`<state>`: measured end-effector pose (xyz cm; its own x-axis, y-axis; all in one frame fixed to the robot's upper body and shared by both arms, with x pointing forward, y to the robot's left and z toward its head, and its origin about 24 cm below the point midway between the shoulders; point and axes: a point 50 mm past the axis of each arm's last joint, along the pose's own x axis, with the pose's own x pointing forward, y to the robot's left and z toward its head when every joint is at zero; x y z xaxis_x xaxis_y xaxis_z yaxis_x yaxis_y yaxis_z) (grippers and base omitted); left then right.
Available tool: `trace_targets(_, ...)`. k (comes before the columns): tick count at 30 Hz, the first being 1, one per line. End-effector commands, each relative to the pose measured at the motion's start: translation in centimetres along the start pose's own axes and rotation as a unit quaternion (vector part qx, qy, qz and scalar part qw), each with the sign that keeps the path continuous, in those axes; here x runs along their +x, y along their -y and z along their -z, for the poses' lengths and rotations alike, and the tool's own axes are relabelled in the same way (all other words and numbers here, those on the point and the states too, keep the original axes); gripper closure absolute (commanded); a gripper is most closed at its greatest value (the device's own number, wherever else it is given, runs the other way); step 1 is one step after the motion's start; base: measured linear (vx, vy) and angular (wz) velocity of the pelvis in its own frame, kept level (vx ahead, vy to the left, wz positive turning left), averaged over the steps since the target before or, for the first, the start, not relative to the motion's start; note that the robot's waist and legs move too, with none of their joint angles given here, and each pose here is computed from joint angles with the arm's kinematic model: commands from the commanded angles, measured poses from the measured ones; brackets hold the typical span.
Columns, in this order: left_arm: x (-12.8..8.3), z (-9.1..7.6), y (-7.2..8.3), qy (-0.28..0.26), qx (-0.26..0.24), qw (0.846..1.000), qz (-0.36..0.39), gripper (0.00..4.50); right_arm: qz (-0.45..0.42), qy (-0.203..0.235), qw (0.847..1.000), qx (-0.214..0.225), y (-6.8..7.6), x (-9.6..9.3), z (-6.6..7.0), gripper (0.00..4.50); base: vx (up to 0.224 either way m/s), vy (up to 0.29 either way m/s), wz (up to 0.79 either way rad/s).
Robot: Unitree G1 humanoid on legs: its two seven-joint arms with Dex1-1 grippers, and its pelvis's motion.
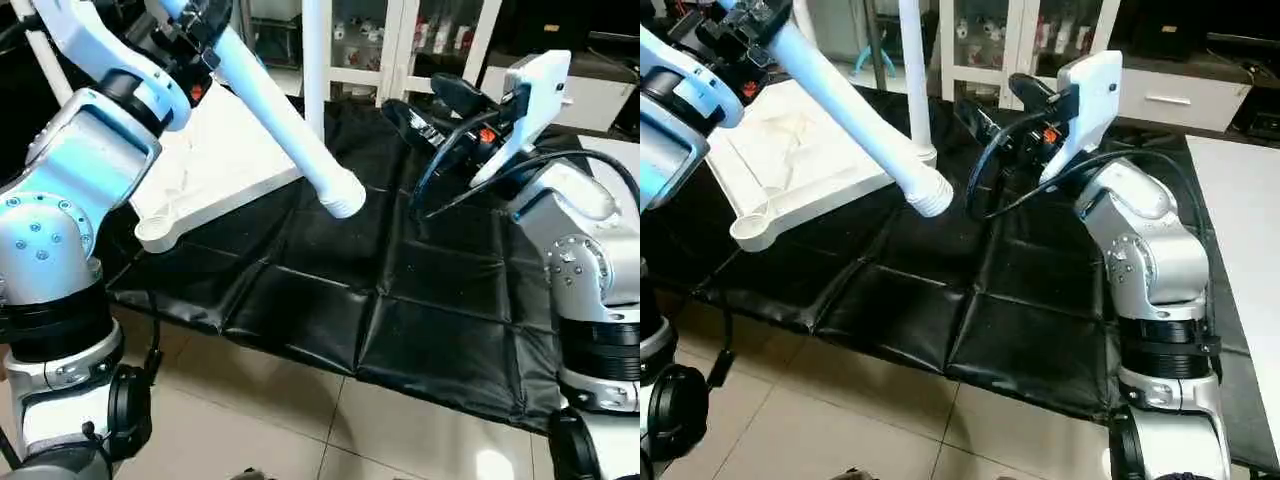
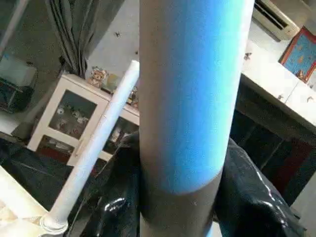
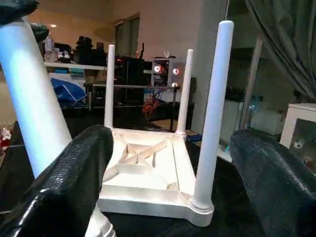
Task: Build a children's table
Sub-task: Pick table leg
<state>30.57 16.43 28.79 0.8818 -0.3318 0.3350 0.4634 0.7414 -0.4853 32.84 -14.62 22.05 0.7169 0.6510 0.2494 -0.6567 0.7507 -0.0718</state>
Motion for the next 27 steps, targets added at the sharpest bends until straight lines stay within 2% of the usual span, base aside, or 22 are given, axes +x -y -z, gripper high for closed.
trace_targets(1, 0.0, -1.0, 0.4, 0.012, -0.001, 1.0, 0.009, 2.84, -0.014, -0.009, 1.0, -0.009, -0.3, 0.1, -0.1, 0.42, 0.0, 0.0, 0.0)
trace_targets(9, 0.0, -1.2, 1.1, 0.008, -0.019, 0.999, 0.034, 2.84, -0.072, -0.039, 0.997, -0.011, -1.8, 0.4, 0.2, 0.42, 0.0, 0.0, 0.0)
trace_targets(13, -0.2, -1.3, 1.4, 0.006, -0.028, 0.999, 0.046, 2.84, -0.081, -0.039, 0.996, -0.012, -2.0, 0.5, -0.1, 0.42, 0.0, 0.0, 0.0)
trace_targets(16, -0.4, -1.6, 1.8, 0.007, -0.047, 0.996, 0.07, 2.84, -0.042, -0.015, 0.999, -0.007, -0.6, 0.7, -1.3, 0.42, 0.0, 0.0, 0.0)
trace_targets(21, -0.8, -2.3, 2.2, 0.009, -0.063, 0.993, 0.096, 2.84, 0.015, 0.004, 1.0, 0.0, 1.2, 0.5, -2.4, 0.42, 0.0, 0.0, 0.0)
trace_targets(24, -1.0, -2.6, 2.5, 0.012, -0.072, 0.991, 0.109, 2.84, 0.024, 0.0, 1.0, 0.0, 1.7, 0.1, -2.4, 0.42, 0.0, 0.0, 0.0)
trace_targets(27, -1.6, -3.3, 3.2, 0.019, -0.093, 0.987, 0.129, 2.84, 0.038, -0.016, 0.999, -0.004, 2.4, -1.0, -2.3, 0.42, 0.0, 0.0, 0.0)
